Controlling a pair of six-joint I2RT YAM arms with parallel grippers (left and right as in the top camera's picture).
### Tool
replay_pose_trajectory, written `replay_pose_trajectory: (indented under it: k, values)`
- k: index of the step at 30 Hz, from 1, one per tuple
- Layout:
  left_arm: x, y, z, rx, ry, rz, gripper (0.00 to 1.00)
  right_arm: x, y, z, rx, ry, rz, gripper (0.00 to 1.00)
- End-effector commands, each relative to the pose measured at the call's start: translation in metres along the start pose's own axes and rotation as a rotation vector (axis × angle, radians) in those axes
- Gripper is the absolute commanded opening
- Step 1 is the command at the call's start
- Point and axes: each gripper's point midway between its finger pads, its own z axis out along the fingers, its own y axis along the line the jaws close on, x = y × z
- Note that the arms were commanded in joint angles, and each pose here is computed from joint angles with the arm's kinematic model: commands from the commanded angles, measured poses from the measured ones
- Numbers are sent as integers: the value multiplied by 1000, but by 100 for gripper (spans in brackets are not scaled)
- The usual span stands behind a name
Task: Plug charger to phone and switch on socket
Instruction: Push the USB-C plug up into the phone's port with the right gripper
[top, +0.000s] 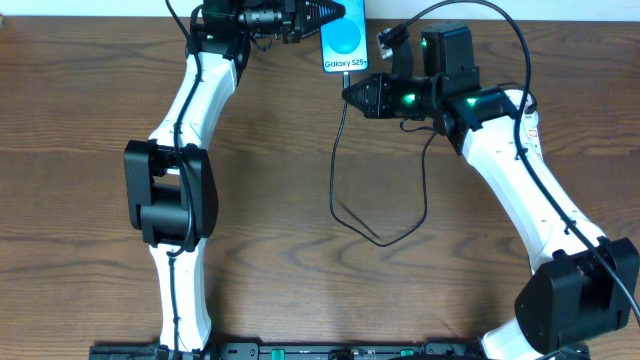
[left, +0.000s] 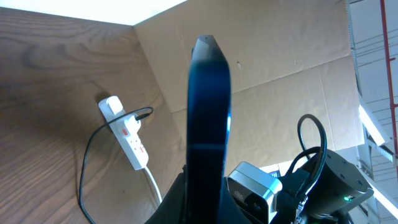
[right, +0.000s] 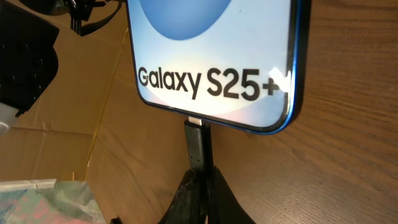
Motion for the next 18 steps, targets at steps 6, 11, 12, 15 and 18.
replay_pose_trajectory:
  k: [6, 11, 12, 15, 18]
  values:
    - [7, -24, -1, 37, 54, 42, 7, -14, 13, 0, -25, -48, -41, 1]
    - [8, -24, -1, 38, 56, 38, 7, -18, 7, -1, 9, -72, -49, 1]
    - [8, -24, -1, 38, 56, 38, 7, -19, 6, -1, 18, -77, -50, 1]
    - [8, -24, -1, 38, 56, 38, 7, -20, 5, -1, 23, -79, -67, 16]
    - [7, -24, -1, 38, 55, 38, 7, -19, 5, -1, 22, -78, -75, 39]
